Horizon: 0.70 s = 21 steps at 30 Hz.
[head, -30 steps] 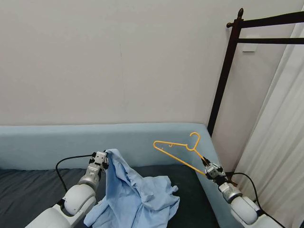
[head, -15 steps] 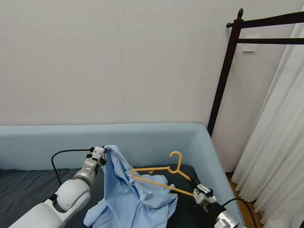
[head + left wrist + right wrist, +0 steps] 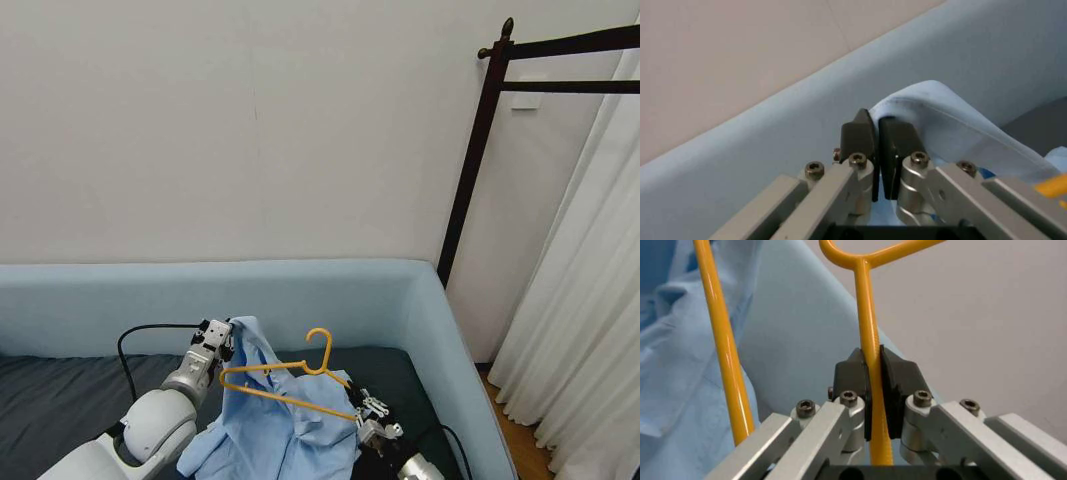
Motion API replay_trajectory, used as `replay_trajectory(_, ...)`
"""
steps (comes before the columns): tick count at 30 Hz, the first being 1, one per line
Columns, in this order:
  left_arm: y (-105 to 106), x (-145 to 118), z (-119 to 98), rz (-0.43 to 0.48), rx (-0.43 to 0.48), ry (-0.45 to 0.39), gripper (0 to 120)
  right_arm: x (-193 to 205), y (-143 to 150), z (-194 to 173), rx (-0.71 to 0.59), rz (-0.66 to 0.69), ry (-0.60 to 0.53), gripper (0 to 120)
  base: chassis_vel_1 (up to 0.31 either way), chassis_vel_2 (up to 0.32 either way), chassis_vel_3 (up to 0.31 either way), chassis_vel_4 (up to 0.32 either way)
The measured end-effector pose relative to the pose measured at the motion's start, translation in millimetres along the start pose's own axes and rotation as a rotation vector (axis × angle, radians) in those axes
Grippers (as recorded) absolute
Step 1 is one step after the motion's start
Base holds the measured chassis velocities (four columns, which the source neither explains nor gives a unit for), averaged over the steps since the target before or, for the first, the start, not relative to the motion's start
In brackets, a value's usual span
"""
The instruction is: Pick up the clothes from the sofa and hang them on the clothes hanger.
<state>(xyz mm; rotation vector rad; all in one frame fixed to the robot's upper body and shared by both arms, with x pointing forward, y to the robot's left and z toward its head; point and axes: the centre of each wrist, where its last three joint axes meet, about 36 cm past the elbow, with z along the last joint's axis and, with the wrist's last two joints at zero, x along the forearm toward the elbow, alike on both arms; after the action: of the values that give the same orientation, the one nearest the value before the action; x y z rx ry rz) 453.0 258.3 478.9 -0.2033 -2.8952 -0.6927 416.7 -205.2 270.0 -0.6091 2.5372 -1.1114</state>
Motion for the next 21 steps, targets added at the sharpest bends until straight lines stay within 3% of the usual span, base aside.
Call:
replay_trajectory(12,-1.1,3.9,6.1,-0.003,-0.036,-0.038,0,-13.3,-3.6,27.0,0.054,0.055,0.085,4,0.0,0.0,0.0,0.0)
replay_trajectory(21,-31.5,-10.3,-6.3,0.043,-0.026,-0.042,0,-34.5,-4.8,1.6,0.023,0.088,0.064,4,0.0,0.0,0.0,0.0)
